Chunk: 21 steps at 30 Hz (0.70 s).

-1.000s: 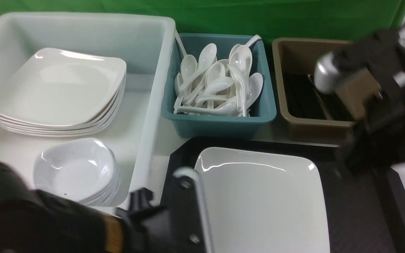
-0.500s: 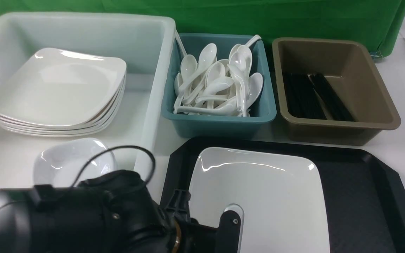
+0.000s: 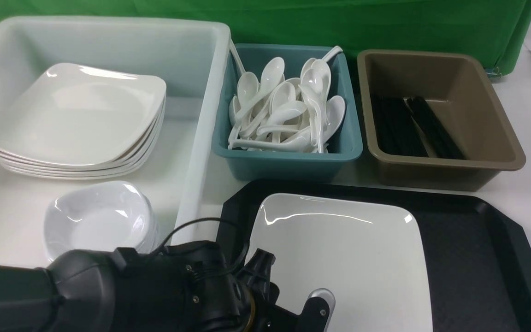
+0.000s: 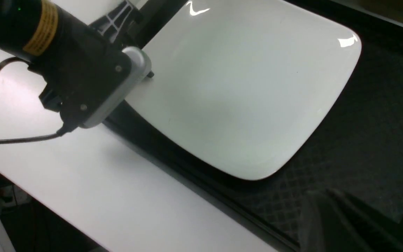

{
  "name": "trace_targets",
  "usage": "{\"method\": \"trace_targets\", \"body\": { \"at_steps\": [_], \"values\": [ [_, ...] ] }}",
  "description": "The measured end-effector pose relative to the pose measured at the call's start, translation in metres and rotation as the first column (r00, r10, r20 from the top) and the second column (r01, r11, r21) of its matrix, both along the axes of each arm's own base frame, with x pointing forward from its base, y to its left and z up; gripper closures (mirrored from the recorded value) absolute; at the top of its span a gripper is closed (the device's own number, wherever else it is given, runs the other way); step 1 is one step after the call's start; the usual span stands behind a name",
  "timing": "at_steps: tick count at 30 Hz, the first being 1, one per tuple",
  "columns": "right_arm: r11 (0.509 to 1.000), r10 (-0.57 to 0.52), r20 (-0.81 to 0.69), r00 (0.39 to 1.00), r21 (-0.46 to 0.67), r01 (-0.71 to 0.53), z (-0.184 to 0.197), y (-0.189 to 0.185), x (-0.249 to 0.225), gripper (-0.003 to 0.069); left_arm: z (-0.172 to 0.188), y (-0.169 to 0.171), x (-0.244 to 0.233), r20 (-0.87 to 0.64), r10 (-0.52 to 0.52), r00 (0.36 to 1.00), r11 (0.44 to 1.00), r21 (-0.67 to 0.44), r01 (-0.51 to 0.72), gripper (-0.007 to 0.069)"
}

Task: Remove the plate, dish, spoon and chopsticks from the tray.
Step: Use the left arm to grab a plate from the dinner plate

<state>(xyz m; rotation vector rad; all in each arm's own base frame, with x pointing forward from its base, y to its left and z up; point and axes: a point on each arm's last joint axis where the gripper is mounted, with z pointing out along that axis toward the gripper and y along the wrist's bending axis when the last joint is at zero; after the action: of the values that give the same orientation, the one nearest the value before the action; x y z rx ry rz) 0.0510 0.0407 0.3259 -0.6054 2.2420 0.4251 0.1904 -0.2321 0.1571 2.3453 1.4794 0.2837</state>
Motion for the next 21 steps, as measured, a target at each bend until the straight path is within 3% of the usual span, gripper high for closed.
{"method": "trace_targets", "body": {
  "at_steps": [8, 12, 14, 21],
  "values": [
    [1.0, 0.0, -0.003, 1.0, -0.002, 0.0, 0.0, 0.0, 0.0, 0.0615, -0.005, -0.005, 0.004, 0.022, -0.039, 0.999, 0.999, -0.003, 0.039, 0.0222],
    [1.0, -0.001, -0.005, 1.0, -0.001, 0.001, 0.0, 0.0, 0.0, 0.0612, -0.006, -0.006, 0.004, 0.023, -0.033, 0.999, 0.999, -0.013, 0.033, 0.0307],
    [1.0, -0.004, -0.007, 1.0, 0.001, 0.004, 0.0, 0.0, 0.0, 0.0607, -0.007, -0.008, 0.005, 0.029, -0.036, 0.999, 0.999, -0.025, 0.036, 0.041],
    [0.999, 0.01, -0.036, 0.999, 0.033, -0.009, 0.0, 0.002, -0.003, 0.0603, -0.004, -0.013, 0.002, 0.023, -0.03, 0.999, 0.997, -0.064, 0.032, 0.044]
  ]
}}
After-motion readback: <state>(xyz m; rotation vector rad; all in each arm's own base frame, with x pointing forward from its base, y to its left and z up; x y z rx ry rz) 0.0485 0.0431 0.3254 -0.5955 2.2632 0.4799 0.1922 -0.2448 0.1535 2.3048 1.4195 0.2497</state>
